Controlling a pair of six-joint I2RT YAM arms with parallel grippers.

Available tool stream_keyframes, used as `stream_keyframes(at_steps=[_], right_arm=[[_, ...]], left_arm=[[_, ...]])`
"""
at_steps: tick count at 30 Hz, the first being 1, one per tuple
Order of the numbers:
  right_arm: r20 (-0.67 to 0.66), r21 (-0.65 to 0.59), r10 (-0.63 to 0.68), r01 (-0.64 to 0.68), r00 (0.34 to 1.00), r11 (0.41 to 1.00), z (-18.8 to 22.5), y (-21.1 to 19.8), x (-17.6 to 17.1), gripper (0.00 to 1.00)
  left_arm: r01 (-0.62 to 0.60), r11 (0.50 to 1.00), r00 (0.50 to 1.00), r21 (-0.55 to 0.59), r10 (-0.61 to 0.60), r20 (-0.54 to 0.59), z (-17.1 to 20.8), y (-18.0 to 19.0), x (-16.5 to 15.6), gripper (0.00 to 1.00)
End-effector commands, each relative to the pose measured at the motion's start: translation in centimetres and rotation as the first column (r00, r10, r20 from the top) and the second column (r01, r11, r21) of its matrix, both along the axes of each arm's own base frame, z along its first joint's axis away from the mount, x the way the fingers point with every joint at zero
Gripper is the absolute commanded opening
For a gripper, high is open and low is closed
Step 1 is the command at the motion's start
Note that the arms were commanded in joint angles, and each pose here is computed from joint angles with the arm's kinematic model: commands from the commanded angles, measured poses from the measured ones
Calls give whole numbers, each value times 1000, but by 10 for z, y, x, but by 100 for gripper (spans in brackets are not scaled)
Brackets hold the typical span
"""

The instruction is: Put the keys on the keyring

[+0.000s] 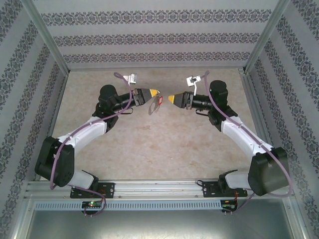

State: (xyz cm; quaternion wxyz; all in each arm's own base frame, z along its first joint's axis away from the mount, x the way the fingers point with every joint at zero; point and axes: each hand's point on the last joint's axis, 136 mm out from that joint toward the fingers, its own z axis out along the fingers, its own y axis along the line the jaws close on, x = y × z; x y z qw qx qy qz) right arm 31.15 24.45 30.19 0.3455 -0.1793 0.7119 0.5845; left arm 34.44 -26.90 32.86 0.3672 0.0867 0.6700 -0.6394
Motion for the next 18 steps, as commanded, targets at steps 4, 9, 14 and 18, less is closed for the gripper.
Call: stream_keyframes(at_steps=[4, 9, 14, 18], right_arm=[[77, -18, -14, 15, 997, 1000, -2, 14, -3, 60], [87, -26, 8, -6, 996, 1000, -3, 29, 3, 61], [89, -29, 10, -7, 996, 1000, -4, 33, 10, 61], [93, -22, 20, -18, 995, 1000, -1, 36, 11, 61]], left_arm=[[-17, 999, 997, -48, 20, 81, 26, 5, -8, 0], [-22, 999, 997, -41, 25, 74, 26, 5, -6, 0], [-18, 999, 997, -32, 20, 72, 26, 4, -6, 0], [-18, 999, 998, -28, 19, 64, 23, 4, -6, 0]])
